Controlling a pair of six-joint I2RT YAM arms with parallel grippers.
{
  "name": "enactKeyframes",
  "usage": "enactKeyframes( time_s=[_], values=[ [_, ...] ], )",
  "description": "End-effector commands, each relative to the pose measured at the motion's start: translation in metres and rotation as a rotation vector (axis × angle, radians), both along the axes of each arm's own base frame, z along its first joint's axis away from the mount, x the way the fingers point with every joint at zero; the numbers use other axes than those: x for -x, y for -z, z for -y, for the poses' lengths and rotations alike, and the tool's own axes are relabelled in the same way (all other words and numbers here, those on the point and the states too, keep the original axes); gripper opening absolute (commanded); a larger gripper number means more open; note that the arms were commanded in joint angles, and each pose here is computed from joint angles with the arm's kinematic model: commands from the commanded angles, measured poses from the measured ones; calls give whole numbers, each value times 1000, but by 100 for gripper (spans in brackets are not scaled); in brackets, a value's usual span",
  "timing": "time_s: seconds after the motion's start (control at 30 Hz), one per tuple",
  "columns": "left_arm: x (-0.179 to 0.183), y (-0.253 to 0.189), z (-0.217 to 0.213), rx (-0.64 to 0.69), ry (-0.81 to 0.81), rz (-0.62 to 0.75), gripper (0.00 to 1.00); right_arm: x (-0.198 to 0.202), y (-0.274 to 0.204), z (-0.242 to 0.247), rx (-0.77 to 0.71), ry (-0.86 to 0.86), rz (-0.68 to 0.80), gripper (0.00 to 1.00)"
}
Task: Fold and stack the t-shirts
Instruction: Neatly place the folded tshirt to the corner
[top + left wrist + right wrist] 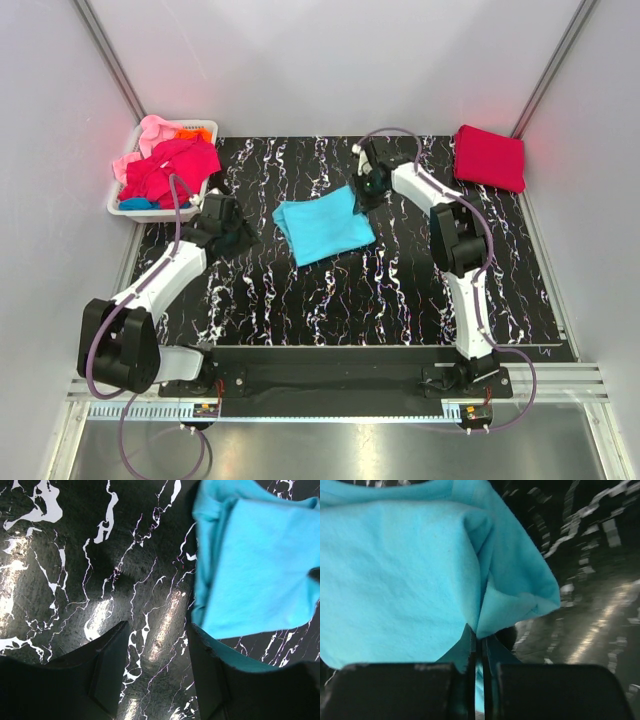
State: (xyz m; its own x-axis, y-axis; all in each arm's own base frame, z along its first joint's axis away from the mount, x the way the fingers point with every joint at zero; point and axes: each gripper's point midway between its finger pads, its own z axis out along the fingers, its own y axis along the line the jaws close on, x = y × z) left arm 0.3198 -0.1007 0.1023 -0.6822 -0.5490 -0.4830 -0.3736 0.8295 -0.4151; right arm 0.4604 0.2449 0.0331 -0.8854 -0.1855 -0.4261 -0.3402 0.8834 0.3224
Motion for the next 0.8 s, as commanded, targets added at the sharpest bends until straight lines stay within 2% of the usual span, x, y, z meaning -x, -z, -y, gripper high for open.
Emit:
enactKeyframes(
  time_s=[0.0,0.27,0.33,0.37,0.43,0.47,0.67,0.77],
  values=[
    [0,-9,-7,-19,-1,41,54,-41,-54,48,179,92,183,0],
    [-1,-5,-8,-20,6,27,54,-96,-108,108,301,214,348,0],
    [-2,-4,-8,-16,9,21,55,-106,-106,127,342,242,345,0],
    [-2,-4,-7,-14,11,20,54,-116,-123,136,360,260,393,0],
    [-3,-4,-4,-1,20,18,54,-126,-120,151,405,281,397,0],
    [-3,-4,-3,6,21,18,54,-137,-138,168,426,312,444,0],
    [-2,-6,16,99,75,35,55,-166,-153,227,509,399,522,0],
    [-4,-5,20,110,95,37,55,-171,-149,265,536,471,514,0]
  ],
)
